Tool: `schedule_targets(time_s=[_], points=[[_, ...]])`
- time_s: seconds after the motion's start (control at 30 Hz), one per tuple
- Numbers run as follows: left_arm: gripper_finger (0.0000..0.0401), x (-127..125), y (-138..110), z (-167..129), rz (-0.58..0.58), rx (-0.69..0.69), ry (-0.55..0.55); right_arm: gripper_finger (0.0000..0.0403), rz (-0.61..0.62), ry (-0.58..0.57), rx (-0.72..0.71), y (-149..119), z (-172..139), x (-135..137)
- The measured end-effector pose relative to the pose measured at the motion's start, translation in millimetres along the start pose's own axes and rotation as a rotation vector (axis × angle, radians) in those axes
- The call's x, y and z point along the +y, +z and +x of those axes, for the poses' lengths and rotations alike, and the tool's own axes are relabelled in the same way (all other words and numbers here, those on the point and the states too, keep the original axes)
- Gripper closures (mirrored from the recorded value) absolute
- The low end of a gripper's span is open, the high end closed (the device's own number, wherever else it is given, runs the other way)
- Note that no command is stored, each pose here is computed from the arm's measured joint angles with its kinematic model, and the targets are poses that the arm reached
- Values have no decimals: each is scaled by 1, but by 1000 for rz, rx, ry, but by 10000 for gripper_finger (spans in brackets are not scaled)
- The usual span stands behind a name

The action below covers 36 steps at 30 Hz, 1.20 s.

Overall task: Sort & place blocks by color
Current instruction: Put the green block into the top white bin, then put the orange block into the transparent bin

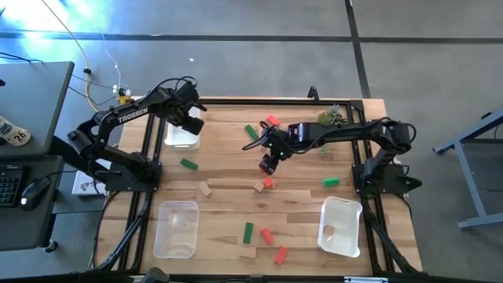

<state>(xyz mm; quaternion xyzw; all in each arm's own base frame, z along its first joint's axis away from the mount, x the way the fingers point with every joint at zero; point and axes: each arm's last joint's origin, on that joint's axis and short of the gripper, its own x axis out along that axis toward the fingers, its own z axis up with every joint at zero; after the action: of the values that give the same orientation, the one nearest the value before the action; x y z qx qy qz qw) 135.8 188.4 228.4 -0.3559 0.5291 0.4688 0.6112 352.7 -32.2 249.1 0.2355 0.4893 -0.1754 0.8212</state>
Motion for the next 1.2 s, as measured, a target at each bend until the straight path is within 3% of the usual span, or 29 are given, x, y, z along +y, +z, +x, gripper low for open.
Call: schedule_targets(time_s=[0.23,0.5,0.93,1.07,1.2], points=[[279,0,0,0,-15,6,-10,190,-49,8,43,-1,16,1],[230,0,0,0,-17,4,2,190,-17,-11,44,-1,21,0],[212,0,0,0,-9,3,0,190,170,-55,13,0,22,-2],[211,0,0,0,7,-5,-2,190,162,-65,29,0,30,-2],[213,-3,3,-4,14,-21,-10,190,65,-75,52,-2,38,-3]])
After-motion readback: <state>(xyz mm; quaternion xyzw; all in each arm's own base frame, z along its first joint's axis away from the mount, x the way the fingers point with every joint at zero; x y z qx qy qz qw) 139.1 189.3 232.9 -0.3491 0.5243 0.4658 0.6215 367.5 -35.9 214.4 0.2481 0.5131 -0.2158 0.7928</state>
